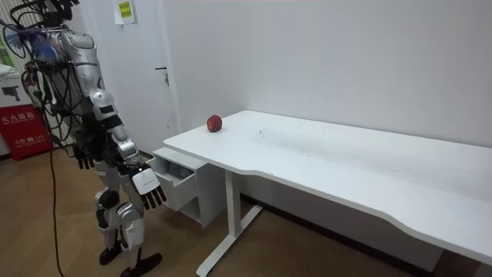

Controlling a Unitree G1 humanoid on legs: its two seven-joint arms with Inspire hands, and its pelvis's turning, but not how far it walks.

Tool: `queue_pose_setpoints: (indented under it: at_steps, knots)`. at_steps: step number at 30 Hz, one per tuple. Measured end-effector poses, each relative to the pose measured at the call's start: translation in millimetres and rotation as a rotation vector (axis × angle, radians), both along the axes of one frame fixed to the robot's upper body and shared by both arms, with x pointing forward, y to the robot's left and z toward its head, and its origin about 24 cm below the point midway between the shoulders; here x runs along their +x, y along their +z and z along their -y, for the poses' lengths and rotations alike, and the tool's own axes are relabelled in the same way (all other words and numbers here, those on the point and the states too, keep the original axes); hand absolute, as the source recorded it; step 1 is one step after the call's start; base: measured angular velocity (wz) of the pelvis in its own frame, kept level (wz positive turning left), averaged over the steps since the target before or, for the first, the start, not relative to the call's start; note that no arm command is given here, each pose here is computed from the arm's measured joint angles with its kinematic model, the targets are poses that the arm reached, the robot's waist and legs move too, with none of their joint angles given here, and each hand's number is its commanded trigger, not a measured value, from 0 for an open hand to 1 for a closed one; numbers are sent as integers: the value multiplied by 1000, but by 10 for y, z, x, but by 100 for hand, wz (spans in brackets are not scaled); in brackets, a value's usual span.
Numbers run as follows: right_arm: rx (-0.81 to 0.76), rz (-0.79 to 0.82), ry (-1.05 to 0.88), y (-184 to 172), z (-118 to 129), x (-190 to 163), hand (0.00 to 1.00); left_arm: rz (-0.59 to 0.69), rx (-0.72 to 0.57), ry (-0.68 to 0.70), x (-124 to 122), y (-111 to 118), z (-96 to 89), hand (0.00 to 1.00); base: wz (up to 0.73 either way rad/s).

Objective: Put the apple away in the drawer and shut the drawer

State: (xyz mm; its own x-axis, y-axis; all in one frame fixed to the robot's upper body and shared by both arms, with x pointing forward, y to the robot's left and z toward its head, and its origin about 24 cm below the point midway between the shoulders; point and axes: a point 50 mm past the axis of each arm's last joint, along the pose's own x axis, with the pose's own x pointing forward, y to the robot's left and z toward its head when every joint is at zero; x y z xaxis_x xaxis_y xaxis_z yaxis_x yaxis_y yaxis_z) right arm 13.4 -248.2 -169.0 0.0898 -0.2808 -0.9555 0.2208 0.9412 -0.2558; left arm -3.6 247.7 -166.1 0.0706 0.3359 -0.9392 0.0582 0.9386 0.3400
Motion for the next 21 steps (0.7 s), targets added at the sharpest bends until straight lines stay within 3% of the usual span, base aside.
queue_pose_setpoints:
  at_steps: [5,10,15,21]
  knots:
    - [5,12,-35,0,-1,11,0,2,0,-2,9,0,3,0,0]
    - [20,54,-249,-4,-9,-21,0,17,25,10,35,3,-10,0,-1]
    - [15,161,-716,24,94,-105,0,59,63,72,39,30,-90,0,0]
    - [12,433,-1379,117,331,-11,0,87,92,116,-20,55,-154,0,-13]
